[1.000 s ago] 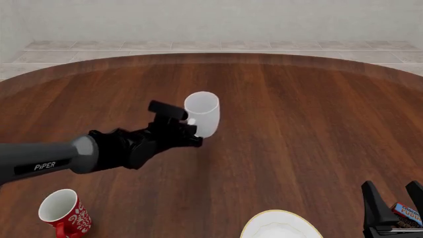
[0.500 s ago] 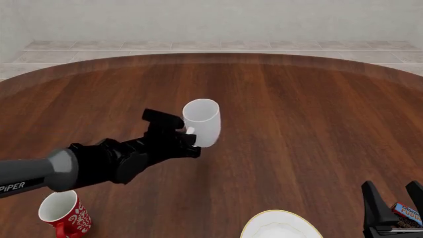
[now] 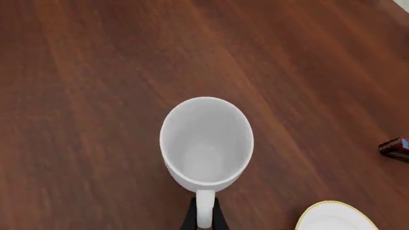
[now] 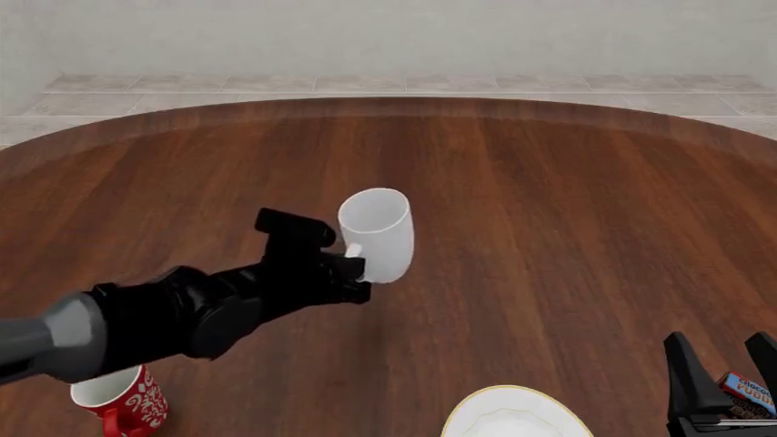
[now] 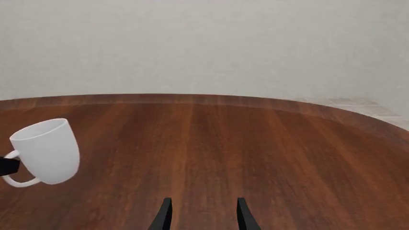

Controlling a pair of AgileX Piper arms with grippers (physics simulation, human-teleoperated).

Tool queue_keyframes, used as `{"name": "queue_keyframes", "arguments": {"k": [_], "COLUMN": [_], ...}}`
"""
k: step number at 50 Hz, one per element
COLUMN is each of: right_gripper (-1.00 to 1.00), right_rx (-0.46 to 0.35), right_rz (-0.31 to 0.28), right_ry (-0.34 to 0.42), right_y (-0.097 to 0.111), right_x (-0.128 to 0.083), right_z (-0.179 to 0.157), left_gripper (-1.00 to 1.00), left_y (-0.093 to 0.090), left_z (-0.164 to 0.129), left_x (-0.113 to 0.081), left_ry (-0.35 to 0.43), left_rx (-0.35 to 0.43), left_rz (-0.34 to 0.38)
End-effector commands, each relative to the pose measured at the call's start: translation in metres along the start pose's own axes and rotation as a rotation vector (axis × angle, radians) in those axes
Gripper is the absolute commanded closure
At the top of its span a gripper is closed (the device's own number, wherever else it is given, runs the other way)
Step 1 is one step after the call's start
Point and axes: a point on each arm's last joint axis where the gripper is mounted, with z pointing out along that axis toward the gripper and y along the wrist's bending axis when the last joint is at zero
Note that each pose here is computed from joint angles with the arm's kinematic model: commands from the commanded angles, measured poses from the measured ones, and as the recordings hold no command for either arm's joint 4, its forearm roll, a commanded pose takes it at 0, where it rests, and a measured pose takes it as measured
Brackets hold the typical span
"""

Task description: Put the white mug on the plate.

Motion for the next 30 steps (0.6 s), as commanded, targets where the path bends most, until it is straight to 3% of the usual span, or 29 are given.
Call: {"name": "queue_keyframes", "arguments": {"k": [1,30], "right_gripper": [-1.0,-1.0], "right_rx": [0.0,0.0], "right_rz": [0.0,0.0], "right_ry": [0.0,0.0], "right_y": [0.0,0.0], "right_x": [0.0,0.0], "right_z": [0.0,0.0], "left_gripper": [1.0,1.0], "left_y": [-0.008,-0.026], "left_z": [-0.016,-0.043], "left_x": [-0.003,0.013], "left_ry": [-0.015,-0.008], "left_rx": [0.026,0.095], "left_rz": [0.003,0.044]}}
